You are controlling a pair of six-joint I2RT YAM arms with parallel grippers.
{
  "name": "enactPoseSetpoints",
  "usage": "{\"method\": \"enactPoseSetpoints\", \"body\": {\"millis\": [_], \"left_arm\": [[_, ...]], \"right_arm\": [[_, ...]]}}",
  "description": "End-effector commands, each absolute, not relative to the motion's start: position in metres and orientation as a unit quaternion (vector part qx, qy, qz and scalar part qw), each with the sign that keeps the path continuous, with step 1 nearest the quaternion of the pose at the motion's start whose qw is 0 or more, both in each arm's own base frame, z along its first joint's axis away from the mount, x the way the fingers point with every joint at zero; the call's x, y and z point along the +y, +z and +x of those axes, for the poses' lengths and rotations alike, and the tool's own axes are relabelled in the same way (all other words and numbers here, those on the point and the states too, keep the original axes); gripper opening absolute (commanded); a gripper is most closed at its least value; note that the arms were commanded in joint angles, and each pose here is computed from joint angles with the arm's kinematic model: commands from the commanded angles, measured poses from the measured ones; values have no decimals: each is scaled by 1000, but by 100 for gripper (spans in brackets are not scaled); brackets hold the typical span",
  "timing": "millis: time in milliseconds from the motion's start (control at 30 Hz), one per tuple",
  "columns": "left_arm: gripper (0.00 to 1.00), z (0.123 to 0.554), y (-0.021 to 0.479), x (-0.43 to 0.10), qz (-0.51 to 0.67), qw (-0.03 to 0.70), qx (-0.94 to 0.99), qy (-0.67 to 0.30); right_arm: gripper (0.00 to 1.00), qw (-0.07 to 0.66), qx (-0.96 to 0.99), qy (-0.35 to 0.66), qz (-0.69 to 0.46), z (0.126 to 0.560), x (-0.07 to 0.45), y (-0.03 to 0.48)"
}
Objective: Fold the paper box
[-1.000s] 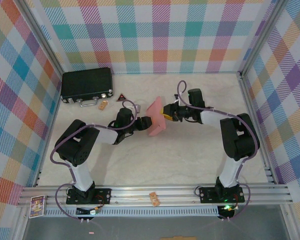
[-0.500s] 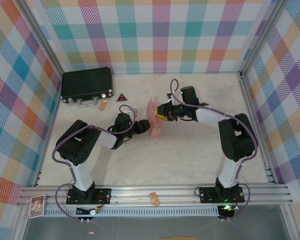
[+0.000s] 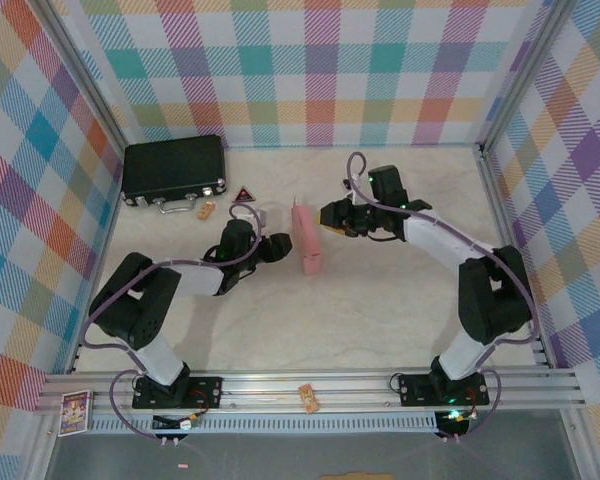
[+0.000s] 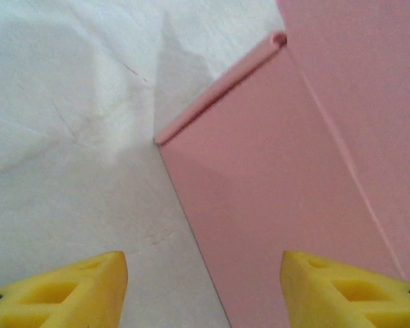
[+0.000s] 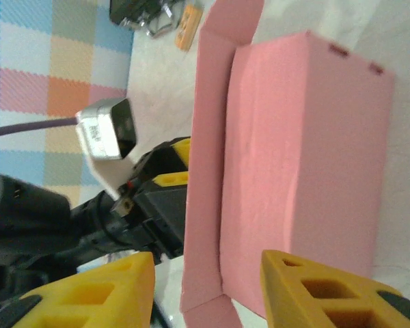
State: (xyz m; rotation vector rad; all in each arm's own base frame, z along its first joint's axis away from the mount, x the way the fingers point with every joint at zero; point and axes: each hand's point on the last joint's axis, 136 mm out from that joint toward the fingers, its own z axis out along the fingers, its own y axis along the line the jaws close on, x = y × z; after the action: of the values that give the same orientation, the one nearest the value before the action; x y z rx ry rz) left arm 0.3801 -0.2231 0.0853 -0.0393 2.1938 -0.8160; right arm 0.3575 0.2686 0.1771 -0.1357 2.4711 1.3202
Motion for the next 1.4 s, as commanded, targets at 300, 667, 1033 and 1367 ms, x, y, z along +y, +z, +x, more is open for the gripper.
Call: {"method": "enactPoseSetpoints", "body": {"millis": [300,667,1033,1367], "left_arm": [[39,437,75,-203,-80,363,904,-213],[31,464,72,-245,-21,335,900,-278],[32,469,77,-256,5,321,897,-304],[39,459,113,-228,3,338,890,-306]], "right_arm": [[27,123,922,367,-6,366,251,81],[25,91,906,413,-17,330,288,62],[27,105,888,447,-2,320,303,61],[36,163,875,457,-3,326,272,107]]}}
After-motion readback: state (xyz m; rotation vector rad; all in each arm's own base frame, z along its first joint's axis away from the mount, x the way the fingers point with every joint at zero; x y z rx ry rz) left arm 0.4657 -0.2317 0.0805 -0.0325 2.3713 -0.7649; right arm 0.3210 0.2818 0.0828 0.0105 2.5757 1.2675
